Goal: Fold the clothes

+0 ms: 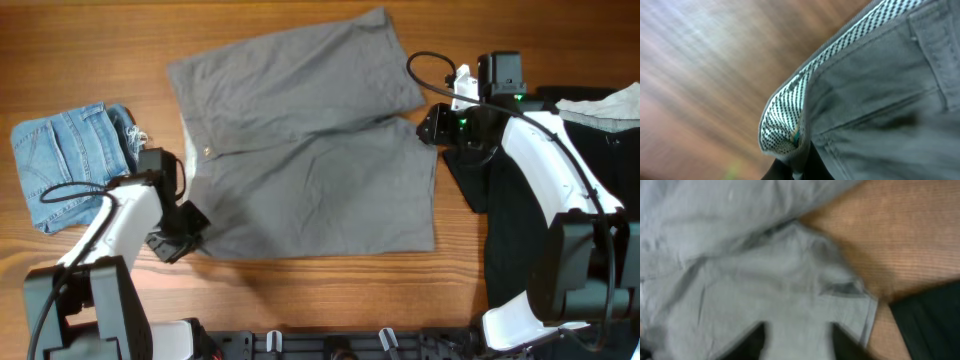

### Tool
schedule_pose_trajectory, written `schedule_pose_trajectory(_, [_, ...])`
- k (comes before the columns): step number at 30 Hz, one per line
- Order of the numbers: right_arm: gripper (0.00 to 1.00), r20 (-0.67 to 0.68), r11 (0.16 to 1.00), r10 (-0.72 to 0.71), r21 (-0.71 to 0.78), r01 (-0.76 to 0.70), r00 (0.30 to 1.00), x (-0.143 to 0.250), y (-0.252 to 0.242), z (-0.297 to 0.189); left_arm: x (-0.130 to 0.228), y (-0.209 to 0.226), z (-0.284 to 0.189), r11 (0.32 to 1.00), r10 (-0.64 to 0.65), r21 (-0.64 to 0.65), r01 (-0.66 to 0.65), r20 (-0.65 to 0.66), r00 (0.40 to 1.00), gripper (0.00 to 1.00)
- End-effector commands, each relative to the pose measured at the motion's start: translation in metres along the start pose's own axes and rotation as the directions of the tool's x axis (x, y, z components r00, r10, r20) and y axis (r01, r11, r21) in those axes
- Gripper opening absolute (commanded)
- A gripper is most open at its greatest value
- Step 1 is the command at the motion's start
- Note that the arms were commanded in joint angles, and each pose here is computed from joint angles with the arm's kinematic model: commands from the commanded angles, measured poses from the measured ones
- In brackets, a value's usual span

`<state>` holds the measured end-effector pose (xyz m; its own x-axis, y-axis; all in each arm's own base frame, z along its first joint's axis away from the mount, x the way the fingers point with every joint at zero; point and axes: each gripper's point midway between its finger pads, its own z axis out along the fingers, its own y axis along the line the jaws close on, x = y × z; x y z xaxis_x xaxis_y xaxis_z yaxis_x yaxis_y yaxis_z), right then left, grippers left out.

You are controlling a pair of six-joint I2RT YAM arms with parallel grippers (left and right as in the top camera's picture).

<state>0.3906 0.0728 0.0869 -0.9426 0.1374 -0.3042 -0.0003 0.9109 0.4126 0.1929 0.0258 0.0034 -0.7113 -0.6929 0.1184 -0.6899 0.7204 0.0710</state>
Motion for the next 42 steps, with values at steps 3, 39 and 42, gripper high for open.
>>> schedule_pose_trajectory(3, [0.04, -0.023, 0.99, -0.051, -0.133, 0.047, 0.998, 0.03, 0.03, 0.037, -0.028, 0.001, -0.03, 0.999, -0.043, 0.029, 0.04, 0.11, 0.993, 0.04])
schedule_pose_trajectory(39, [0.47, -0.448, 0.87, 0.492, 0.206, -0.449, 0.747, 0.236, -0.025, -0.005, -0.029, 0.0, -0.07, 0.996, -0.05, 0.081, 0.036, 0.181, 0.982, 0.05])
schedule_pose_trajectory(42, [0.51, -0.474, 0.863, 0.5, 0.212, -0.458, 0.725, 0.251, -0.026, -0.003, -0.031, -0.002, -0.07, 0.996, -0.05, 0.086, 0.035, 0.188, 0.981, 0.06])
